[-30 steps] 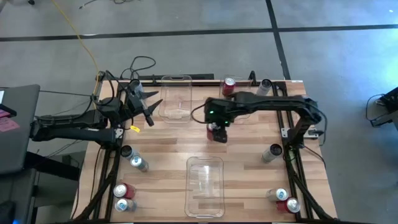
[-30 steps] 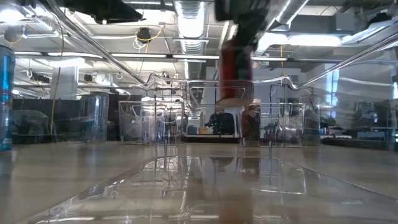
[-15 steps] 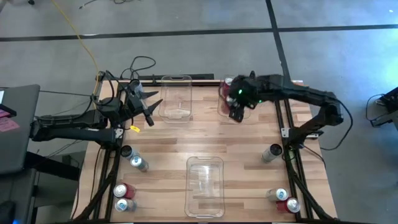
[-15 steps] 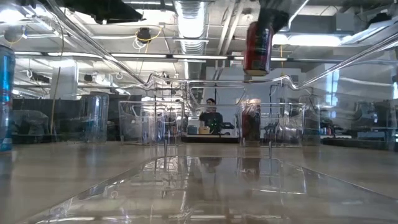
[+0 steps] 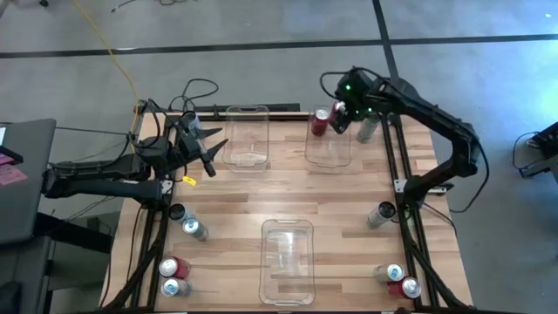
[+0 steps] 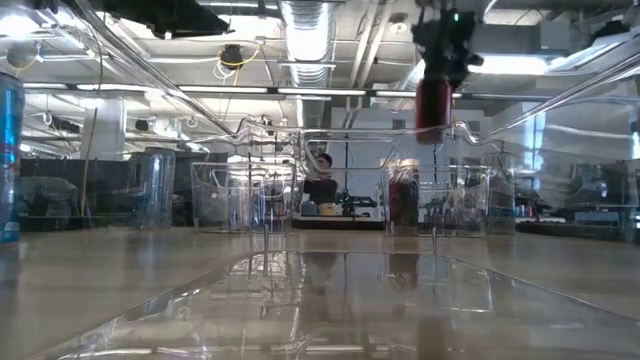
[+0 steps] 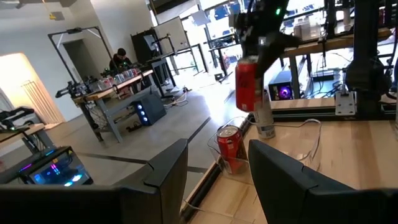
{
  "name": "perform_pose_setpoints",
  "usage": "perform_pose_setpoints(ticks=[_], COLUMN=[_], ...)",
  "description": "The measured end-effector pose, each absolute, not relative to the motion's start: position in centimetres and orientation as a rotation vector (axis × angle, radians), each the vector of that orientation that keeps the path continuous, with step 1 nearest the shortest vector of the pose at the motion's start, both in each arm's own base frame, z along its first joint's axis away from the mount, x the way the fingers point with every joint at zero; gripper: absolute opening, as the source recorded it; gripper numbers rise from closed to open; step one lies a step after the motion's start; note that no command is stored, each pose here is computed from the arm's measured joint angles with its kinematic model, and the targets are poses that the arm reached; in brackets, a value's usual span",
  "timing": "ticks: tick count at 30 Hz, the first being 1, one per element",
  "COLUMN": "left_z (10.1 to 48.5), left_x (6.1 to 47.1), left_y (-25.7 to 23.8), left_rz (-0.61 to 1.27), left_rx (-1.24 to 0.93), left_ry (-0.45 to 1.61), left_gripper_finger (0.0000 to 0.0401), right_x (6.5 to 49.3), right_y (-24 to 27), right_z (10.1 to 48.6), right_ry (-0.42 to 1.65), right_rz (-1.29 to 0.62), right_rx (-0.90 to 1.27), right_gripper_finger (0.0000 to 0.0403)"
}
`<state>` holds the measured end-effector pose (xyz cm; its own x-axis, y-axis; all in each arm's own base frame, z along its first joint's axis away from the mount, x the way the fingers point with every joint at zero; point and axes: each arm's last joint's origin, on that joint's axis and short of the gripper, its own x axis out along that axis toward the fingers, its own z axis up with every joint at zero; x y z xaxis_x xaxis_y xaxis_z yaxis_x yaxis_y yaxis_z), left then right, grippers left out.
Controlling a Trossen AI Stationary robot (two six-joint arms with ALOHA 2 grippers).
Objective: Sort soda cans
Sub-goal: Put the top red soda can into the top right transparent bin
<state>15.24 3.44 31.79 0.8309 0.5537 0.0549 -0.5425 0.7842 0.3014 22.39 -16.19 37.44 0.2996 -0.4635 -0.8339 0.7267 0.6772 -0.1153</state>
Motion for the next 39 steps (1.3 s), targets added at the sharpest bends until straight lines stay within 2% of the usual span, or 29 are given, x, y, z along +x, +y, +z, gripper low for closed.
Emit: perform_pose_setpoints(ticks=[5, 14, 25, 39], left_z=[31.8, 31.8, 31.9, 32.0], left_x=[15.2, 15.2, 15.2, 15.2], left_y=[3.4, 3.4, 3.4, 3.4], left_rz=[0.591, 0.592, 0.594, 0.595], left_rx=[0.328, 0.327, 0.323, 0.319], left_ry=[0.041, 0.039, 0.026, 0.016], left_gripper_finger=[0.0164, 0.0164, 0.0164, 0.0164], right_x=[21.3, 20.7, 19.9, 21.2], right_y=[-18.6, -20.4, -21.9, -23.8], right_z=[34.4, 29.4, 26.3, 22.5], right_ry=[0.999, 0.989, 0.91, 0.997], right_rz=[-0.855, -0.818, -0.841, -0.825], right_rx=[0.382, 0.437, 0.456, 0.482], right_gripper_finger=[0.029, 0.029, 0.029, 0.0293])
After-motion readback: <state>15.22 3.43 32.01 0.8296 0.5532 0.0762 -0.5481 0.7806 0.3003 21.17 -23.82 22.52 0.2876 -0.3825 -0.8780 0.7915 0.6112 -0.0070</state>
